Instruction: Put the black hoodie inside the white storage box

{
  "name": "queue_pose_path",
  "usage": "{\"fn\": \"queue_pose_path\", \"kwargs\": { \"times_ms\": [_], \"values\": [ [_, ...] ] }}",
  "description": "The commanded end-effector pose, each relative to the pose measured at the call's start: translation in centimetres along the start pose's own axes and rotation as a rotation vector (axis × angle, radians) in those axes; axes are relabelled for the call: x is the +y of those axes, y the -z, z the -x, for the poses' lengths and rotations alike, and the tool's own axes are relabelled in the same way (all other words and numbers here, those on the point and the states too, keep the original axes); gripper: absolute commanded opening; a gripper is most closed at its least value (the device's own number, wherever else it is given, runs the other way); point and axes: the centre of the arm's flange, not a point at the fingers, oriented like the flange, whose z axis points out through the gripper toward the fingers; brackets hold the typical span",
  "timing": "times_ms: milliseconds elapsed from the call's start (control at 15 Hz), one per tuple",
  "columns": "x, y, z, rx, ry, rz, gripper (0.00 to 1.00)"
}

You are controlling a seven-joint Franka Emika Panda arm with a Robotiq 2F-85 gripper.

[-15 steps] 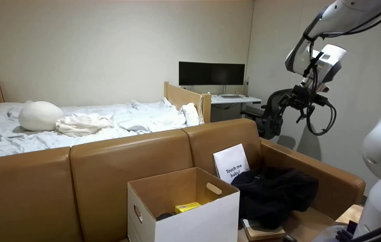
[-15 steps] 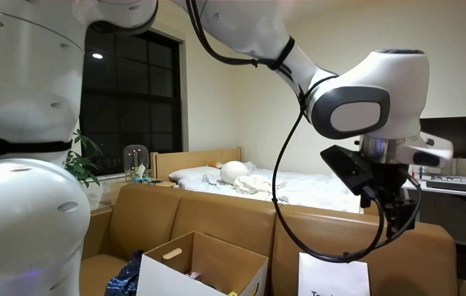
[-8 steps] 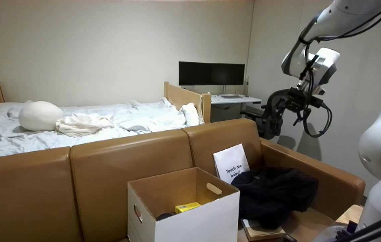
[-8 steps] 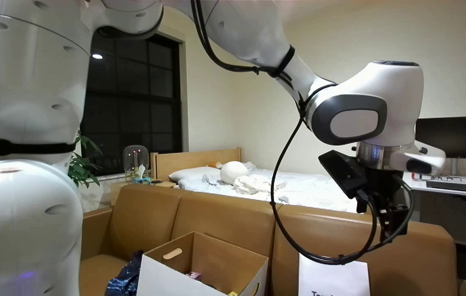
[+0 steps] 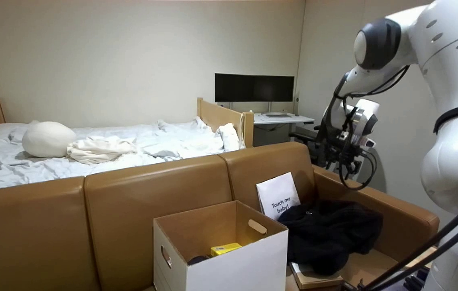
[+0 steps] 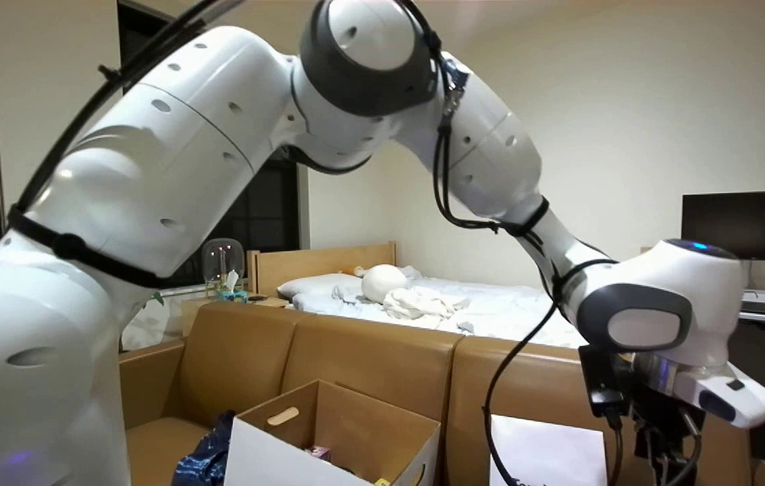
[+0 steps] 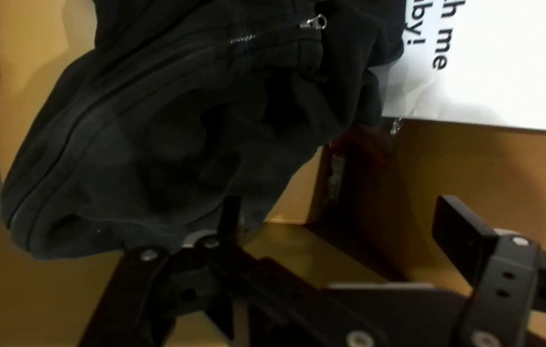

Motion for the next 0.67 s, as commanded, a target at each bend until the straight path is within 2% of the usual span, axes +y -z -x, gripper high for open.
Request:
{"fn": "queue_pose_path", "kwargs": {
  "times_ms": [0, 267, 467, 600],
  "values": [
    [-0.4, -7.6, -6.0, -0.073, -0.160, 0.045, 1.00],
    [0.9, -17.3, -7.3, -0.283, -0.198, 0.159, 1.00],
    [0.6, -21.2, -6.4, -0.338, -0.135, 0.221, 1.00],
    [-0.1, -22.4, -6.3, -0.336, -0.093, 0.274, 1.00]
  ]
}}
